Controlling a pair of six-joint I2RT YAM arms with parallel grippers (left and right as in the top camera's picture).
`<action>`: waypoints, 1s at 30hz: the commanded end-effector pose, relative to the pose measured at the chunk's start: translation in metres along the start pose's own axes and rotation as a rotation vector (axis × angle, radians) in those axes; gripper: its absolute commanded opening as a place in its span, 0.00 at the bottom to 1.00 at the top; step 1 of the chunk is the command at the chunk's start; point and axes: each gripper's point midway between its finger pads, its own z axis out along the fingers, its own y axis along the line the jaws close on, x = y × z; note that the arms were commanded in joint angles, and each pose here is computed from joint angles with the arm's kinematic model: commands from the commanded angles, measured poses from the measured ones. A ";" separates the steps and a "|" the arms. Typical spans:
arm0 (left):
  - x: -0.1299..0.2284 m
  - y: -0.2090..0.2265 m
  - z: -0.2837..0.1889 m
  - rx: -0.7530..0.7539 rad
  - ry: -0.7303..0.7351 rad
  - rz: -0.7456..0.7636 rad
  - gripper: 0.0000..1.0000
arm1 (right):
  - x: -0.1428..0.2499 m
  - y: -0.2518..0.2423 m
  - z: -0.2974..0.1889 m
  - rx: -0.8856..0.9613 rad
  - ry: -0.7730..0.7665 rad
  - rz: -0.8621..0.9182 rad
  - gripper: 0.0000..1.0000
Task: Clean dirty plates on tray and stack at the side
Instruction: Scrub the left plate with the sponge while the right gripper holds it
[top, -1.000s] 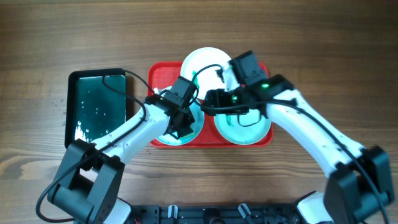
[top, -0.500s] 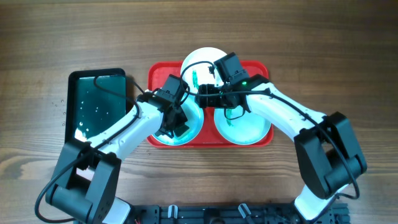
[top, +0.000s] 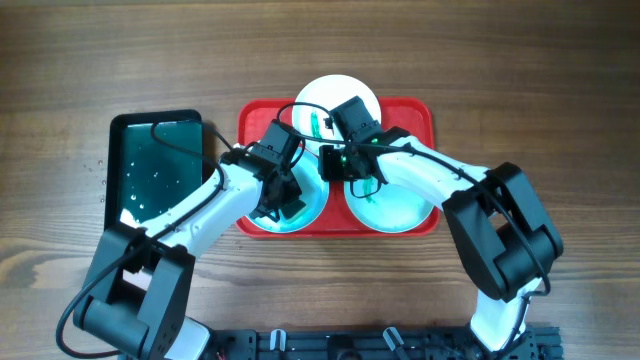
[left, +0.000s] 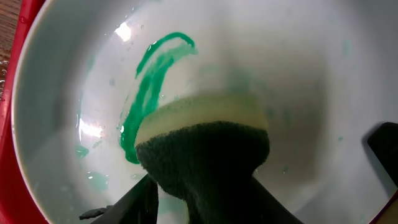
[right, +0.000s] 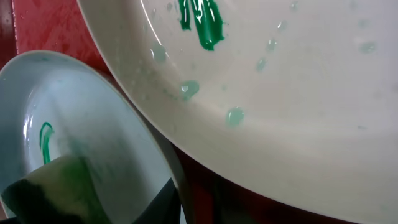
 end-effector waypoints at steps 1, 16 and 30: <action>0.004 0.001 0.005 0.005 0.023 0.031 0.38 | 0.012 -0.015 0.014 0.051 0.041 0.065 0.18; -0.006 -0.022 0.004 0.103 -0.017 0.189 0.35 | 0.025 -0.006 0.013 -0.007 0.108 0.027 0.04; -0.013 -0.035 0.002 0.153 -0.062 0.392 0.38 | 0.038 0.006 0.009 -0.107 0.167 -0.284 0.09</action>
